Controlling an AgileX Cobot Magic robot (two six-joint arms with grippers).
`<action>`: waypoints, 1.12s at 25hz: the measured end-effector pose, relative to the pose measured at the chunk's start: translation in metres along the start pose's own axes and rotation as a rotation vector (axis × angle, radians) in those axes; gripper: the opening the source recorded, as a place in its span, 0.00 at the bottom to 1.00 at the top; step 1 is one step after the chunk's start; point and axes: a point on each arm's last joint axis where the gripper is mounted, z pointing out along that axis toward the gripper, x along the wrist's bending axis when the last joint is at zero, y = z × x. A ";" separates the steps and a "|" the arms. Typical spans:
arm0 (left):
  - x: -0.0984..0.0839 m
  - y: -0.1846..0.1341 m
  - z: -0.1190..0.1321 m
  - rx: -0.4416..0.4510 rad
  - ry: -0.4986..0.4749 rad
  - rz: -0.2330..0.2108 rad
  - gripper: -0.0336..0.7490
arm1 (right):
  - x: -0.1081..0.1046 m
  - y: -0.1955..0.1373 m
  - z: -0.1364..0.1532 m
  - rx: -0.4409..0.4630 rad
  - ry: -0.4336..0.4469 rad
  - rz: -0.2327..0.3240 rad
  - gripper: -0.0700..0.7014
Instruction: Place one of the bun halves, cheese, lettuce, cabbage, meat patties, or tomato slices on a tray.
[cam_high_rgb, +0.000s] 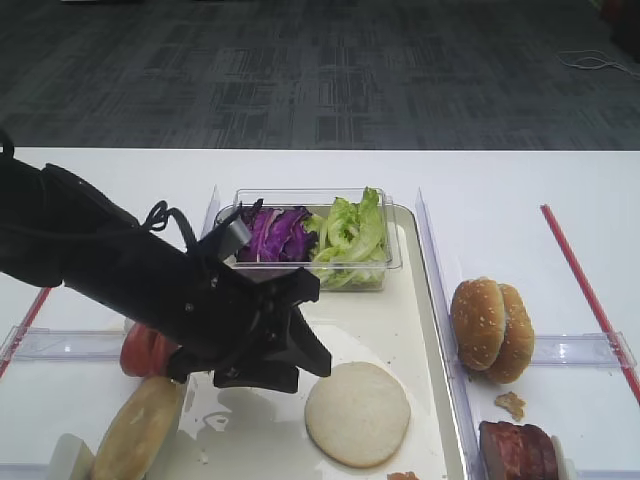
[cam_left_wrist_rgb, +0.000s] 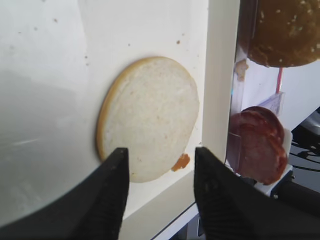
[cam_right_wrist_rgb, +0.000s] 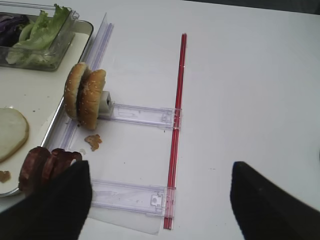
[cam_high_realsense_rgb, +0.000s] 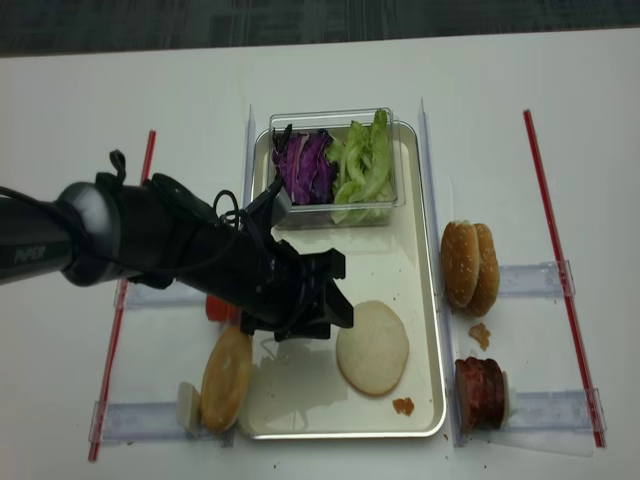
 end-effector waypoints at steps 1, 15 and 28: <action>-0.002 0.002 -0.001 0.000 -0.007 0.008 0.41 | 0.000 0.000 0.000 0.000 0.000 0.000 0.84; -0.026 0.014 -0.021 0.053 0.062 0.116 0.41 | 0.000 0.000 0.000 0.000 0.000 0.000 0.84; -0.033 0.019 -0.051 0.181 0.344 0.162 0.41 | 0.000 0.000 0.000 0.000 0.000 0.004 0.84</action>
